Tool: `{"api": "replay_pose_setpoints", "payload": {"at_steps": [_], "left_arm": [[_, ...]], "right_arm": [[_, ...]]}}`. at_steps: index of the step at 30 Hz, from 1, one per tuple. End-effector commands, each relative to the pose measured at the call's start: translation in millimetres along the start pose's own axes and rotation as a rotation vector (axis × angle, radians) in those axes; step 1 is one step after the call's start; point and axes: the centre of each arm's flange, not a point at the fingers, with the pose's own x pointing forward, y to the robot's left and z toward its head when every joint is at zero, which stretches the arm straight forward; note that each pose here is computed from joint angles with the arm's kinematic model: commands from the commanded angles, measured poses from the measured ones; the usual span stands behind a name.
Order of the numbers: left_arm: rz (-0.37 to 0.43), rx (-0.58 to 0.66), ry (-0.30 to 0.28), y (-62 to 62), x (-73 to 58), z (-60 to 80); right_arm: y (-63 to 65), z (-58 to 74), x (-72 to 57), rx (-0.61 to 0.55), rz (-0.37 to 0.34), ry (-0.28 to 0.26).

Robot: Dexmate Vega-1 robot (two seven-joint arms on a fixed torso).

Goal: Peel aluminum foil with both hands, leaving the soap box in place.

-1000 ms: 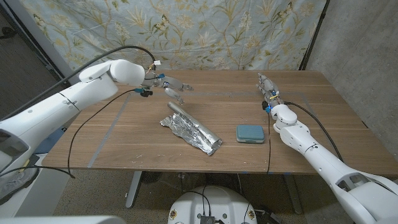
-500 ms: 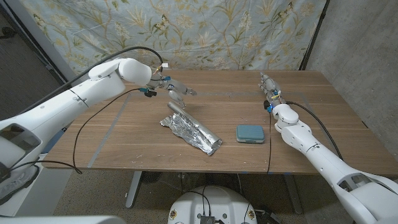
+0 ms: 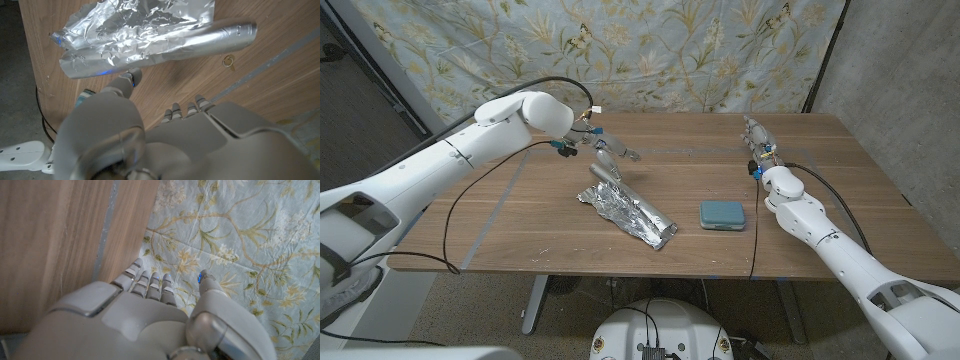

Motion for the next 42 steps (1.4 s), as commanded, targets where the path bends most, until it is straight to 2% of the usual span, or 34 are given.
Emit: {"api": "replay_pose_setpoints", "payload": {"at_steps": [1,12,32,42], "left_arm": [[0.008,0.029,0.035,-10.4,-5.4,6.5],[0.055,0.06,0.066,-21.0,-13.9,9.3],[0.039,0.137,0.091,-37.0,-2.1,11.9],[0.051,0.174,0.102,-41.9,-2.0,14.0]], "right_arm": [[-3.5,3.4,-4.0,-0.002,-0.019,0.003],[1.5,10.6,-7.1,-0.007,-0.018,-0.008],[2.3,5.9,-13.0,0.01,-0.044,-0.007],[5.0,5.2,-10.8,0.013,-0.044,0.0]]}}
